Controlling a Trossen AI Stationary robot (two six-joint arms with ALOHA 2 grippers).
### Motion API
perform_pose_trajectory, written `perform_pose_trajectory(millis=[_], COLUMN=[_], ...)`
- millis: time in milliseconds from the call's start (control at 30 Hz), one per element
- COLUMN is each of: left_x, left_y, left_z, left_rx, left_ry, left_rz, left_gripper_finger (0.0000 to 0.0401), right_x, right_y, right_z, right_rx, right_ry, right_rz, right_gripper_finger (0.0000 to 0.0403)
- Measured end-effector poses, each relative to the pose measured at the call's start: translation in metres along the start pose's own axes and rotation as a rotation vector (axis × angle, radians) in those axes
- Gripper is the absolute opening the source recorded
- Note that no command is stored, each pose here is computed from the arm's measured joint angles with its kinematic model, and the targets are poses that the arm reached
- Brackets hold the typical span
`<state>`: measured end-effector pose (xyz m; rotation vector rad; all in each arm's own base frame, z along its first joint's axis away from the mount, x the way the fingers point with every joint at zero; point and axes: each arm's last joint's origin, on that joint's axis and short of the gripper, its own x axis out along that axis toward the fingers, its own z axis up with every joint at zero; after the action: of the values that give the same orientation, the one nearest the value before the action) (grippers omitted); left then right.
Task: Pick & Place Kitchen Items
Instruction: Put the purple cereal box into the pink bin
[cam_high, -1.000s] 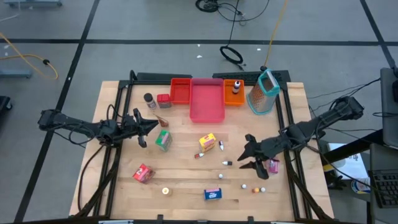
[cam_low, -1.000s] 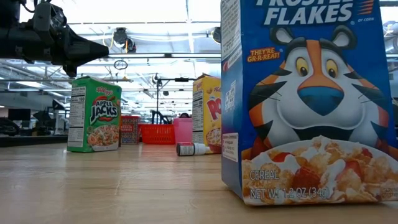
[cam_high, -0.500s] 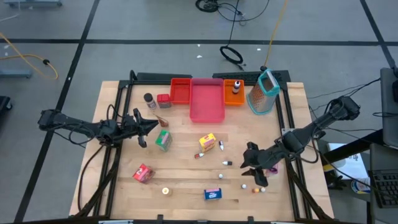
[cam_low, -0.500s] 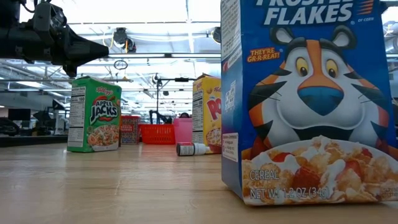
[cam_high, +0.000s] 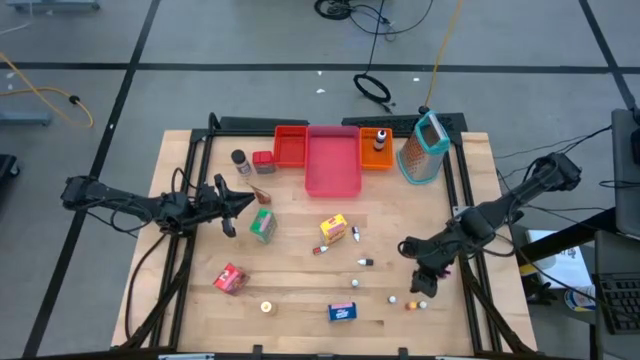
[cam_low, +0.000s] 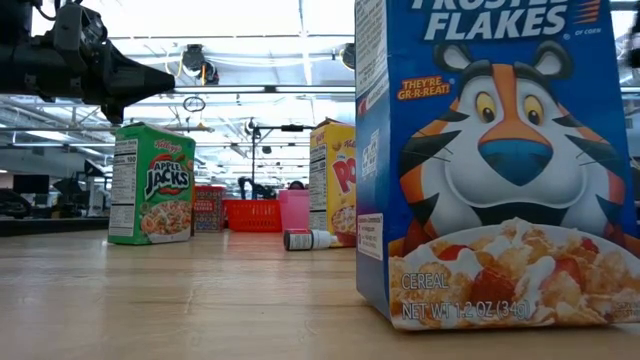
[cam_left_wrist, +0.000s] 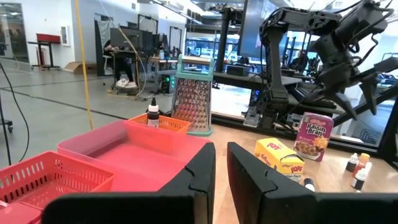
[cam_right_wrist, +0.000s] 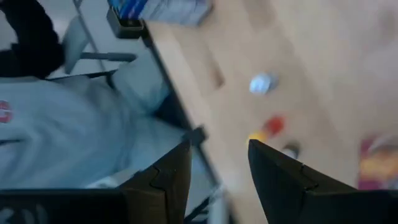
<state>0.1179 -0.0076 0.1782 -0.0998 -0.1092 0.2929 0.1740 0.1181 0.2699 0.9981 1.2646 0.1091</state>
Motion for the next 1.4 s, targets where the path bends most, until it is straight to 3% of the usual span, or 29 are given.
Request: perform_pose_trajectory(millis=[233,433,667,800,967,1400], left_x=[0.0,0.0,0.0,0.0,0.0,0.0], left_y=[0.0,0.0,0.0,0.0,0.0,0.0], left_z=[0.0,0.0,0.0,0.0,0.0,0.0], left_rx=[0.0,0.0,0.0,-0.001,-0.001,0.001], left_ry=[0.0,0.0,0.0,0.0,0.0,0.0], left_rz=[0.0,0.0,0.0,0.0,0.0,0.0], left_gripper_finger=[0.004,0.004,0.004,0.004,0.004,0.004], right_x=[-0.001,-0.006,-0.009,-0.01,-0.011,-0.035], right_y=[0.003,0.005,-0.015,-0.016,-0.021,-0.034], right_z=[-0.02,-0.038,-0.052,-0.052,-0.048,-0.052], right_rx=[0.318,0.483,0.634,0.628,0.578,0.646], right_ry=[0.142,0.221,0.195,0.169,0.004,-0.044], right_rz=[-0.004,-0.019,-0.258,-0.252,-0.269,-0.278], right_gripper_finger=[0.0142,0.0141,0.0141,0.0141,0.0141,0.0141])
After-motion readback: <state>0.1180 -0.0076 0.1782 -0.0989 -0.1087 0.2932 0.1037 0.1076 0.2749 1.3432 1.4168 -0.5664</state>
